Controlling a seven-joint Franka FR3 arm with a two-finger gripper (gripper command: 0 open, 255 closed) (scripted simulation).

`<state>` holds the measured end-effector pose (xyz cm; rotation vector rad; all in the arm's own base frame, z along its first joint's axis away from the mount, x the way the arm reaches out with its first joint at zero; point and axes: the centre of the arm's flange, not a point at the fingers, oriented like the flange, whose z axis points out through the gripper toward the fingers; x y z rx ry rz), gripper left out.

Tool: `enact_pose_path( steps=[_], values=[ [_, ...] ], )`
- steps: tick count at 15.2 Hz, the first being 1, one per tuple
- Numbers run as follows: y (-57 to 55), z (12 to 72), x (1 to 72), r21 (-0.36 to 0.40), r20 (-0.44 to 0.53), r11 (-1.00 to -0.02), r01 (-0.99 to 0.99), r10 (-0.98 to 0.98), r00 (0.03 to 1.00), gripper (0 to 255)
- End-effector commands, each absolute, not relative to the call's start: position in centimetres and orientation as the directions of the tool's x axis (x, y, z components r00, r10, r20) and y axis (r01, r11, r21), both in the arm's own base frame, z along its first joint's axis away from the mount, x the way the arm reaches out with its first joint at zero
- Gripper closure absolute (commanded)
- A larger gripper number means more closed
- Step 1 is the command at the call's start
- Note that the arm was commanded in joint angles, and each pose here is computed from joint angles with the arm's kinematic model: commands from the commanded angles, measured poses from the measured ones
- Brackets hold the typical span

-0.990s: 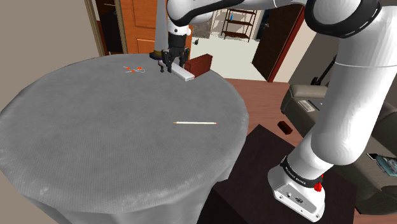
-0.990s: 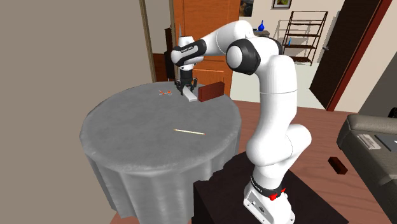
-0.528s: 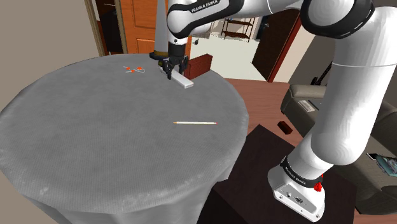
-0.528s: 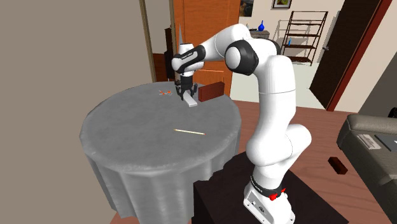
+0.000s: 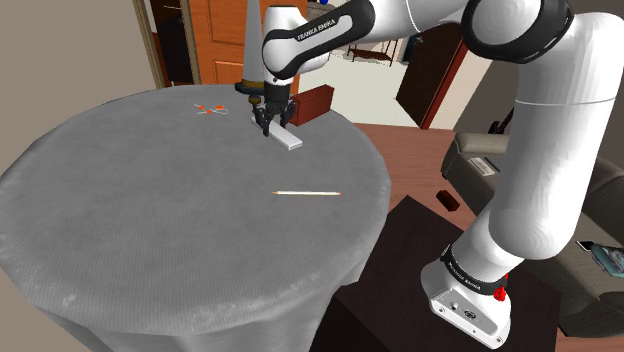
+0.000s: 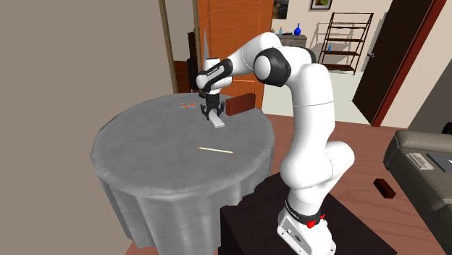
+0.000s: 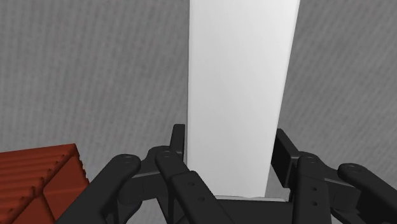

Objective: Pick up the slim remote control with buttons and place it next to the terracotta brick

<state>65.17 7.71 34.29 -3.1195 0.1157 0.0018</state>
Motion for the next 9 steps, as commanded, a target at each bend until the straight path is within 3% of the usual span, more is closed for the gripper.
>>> enact_pose_path(
  steps=[1, 7, 8, 9],
  values=[
    [7.64, 33.89, 65.21, -0.02, -0.001, -0.997, -0.074, -0.074, 0.997, 255],
    [7.64, 33.89, 65.21, -0.02, -0.001, -0.997, -0.074, -0.074, 0.997, 255],
    [7.64, 33.9, 65.22, -0.02, -0.001, -0.997, -0.074, -0.074, 0.997, 0],
    [7.65, 33.89, 65.21, -0.02, -0.001, -0.997, -0.074, -0.074, 0.997, 0]
  ],
)
